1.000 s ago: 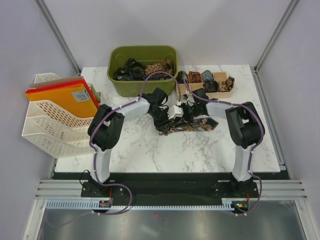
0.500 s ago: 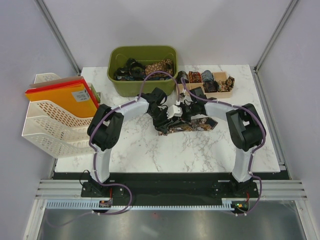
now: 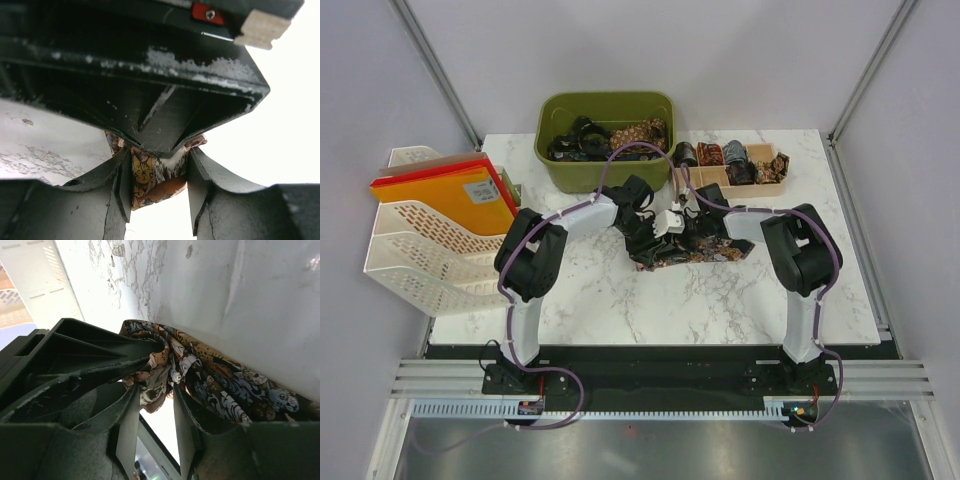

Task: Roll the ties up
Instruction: Roll the tie at the center of the board.

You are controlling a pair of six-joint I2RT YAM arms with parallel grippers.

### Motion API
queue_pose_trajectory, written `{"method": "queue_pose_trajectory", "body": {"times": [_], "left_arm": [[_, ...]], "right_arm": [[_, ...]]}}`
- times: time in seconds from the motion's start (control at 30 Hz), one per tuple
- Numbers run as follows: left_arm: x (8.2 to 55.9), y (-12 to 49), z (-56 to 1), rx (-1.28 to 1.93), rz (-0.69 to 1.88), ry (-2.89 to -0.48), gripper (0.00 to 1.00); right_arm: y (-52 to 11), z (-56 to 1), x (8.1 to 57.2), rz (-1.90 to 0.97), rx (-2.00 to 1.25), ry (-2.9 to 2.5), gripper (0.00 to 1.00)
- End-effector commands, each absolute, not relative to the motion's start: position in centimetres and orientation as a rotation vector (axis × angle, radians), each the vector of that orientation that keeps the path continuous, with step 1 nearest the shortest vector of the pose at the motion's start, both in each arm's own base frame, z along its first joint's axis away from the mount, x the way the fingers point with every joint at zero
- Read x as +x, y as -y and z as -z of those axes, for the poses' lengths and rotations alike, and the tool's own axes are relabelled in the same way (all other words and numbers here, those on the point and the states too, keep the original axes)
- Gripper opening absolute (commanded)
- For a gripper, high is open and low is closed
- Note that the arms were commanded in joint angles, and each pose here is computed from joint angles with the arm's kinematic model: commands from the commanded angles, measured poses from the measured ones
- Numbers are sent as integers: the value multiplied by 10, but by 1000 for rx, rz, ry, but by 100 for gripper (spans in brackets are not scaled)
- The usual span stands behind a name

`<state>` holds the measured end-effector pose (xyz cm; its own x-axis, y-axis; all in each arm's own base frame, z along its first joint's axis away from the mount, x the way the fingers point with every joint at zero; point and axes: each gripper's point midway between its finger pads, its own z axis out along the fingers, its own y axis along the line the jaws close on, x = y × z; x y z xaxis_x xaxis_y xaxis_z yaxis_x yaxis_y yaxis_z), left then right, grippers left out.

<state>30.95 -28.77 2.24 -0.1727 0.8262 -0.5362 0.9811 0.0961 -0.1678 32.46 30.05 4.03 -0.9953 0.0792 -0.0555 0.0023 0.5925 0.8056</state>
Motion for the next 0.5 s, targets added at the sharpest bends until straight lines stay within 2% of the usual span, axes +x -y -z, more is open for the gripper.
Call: {"method": "queue_pose_trajectory", "body": {"times": [0.0, 0.23, 0.43, 0.47], "left_arm": [[275, 243, 27, 1899, 660, -2306, 10], [275, 243, 28, 1902, 658, -2308, 10], [276, 244, 27, 1899, 662, -2305, 10], [276, 244, 27, 1898, 661, -2304, 10]], "right_arm": [[-312, -47, 326, -1480, 81, -2668, 41], [-317, -45, 327, -1529, 90, -2659, 37], [-317, -34, 325, -1531, 104, -2688, 15], [-316, -34, 324, -1529, 105, -2688, 8]]}}
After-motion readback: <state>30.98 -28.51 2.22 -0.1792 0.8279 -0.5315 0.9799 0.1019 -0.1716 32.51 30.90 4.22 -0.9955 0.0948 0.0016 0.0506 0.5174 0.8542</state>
